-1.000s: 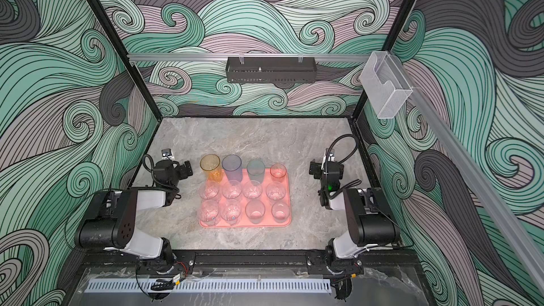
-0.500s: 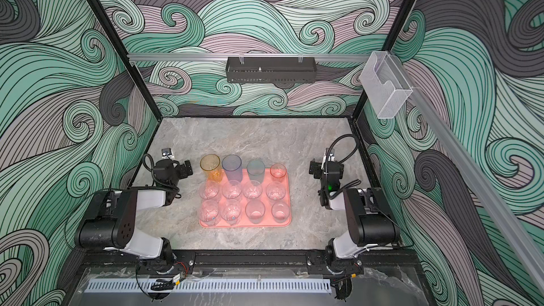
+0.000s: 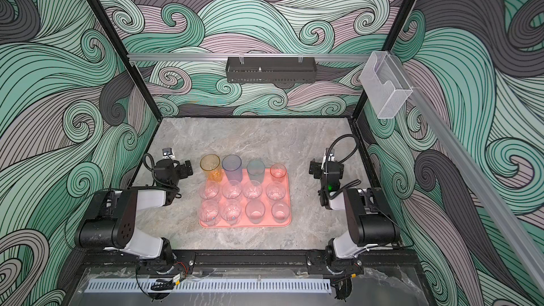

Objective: Place the glasses into the tray
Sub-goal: Reset both arms

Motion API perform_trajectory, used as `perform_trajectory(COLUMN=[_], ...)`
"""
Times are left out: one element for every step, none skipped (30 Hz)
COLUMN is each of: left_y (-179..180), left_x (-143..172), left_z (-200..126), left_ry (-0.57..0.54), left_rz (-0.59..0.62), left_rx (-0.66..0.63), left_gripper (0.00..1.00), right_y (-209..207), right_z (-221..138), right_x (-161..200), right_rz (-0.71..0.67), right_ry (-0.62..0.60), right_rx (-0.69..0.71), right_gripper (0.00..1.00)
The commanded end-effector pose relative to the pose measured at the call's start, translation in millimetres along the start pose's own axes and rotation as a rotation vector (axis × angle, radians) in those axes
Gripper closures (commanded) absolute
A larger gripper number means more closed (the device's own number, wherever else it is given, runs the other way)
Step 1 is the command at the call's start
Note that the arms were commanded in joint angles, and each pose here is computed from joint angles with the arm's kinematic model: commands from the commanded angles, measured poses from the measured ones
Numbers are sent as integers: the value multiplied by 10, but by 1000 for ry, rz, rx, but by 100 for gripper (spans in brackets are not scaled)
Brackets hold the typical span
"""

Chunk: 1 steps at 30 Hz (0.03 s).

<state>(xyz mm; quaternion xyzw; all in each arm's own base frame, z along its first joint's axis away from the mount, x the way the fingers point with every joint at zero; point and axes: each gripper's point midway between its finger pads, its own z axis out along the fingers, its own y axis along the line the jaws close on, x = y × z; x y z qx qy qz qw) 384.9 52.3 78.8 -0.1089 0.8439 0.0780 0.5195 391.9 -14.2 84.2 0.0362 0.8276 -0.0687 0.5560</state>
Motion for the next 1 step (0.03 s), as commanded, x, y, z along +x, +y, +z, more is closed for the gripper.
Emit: perform_trajectory(left_y=[-8], left_x=[-86], left_z=[36], left_ry=[-23], left_rz=[-5], left_rx=[-8], left_gripper=[1], right_y=[-5], right_z=[-11], right_x=[-94], right_rz=[6], right_ry=[-33], right_rx=[-1], right_gripper=[0])
